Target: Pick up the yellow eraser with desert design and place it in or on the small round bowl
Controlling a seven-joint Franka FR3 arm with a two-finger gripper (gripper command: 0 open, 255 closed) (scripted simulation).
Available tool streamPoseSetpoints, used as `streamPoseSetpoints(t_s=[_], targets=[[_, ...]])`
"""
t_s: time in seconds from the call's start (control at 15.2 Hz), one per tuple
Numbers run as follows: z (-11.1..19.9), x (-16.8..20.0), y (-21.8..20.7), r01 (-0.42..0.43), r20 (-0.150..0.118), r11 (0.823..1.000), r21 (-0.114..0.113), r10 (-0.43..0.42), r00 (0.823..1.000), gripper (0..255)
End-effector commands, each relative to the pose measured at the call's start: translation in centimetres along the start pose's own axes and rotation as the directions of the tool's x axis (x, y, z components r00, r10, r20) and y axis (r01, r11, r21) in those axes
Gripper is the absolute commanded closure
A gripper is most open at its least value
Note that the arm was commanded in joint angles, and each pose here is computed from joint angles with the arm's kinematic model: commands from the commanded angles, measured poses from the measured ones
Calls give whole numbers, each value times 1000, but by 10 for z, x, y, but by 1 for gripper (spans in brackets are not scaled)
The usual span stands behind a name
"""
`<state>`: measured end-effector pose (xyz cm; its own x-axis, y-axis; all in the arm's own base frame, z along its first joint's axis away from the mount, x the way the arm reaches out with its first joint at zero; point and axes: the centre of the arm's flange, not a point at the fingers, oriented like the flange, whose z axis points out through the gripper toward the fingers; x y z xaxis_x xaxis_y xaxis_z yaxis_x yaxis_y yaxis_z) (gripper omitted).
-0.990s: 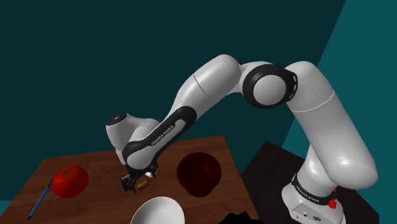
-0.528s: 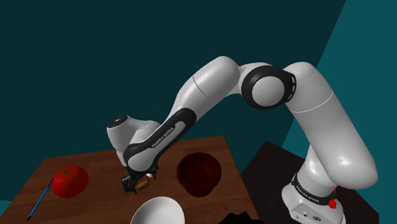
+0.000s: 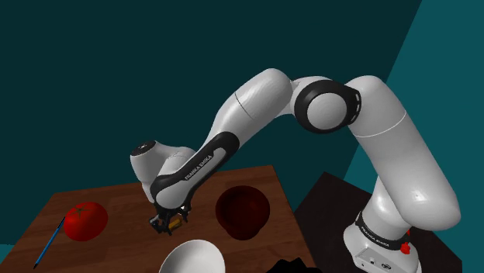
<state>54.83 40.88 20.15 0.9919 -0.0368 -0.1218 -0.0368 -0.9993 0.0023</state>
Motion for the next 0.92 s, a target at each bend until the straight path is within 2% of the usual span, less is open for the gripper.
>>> streamPoseSetpoints(t_s=[0.0, 0.13, 0.86], targets=[[0, 0, 0, 0, 0, 1000, 0, 0, 1000, 255], [0, 0, 0, 0, 0, 1000, 0, 0, 1000, 255], [-58, -7, 0, 0, 0, 1000, 0, 0, 1000, 255]])
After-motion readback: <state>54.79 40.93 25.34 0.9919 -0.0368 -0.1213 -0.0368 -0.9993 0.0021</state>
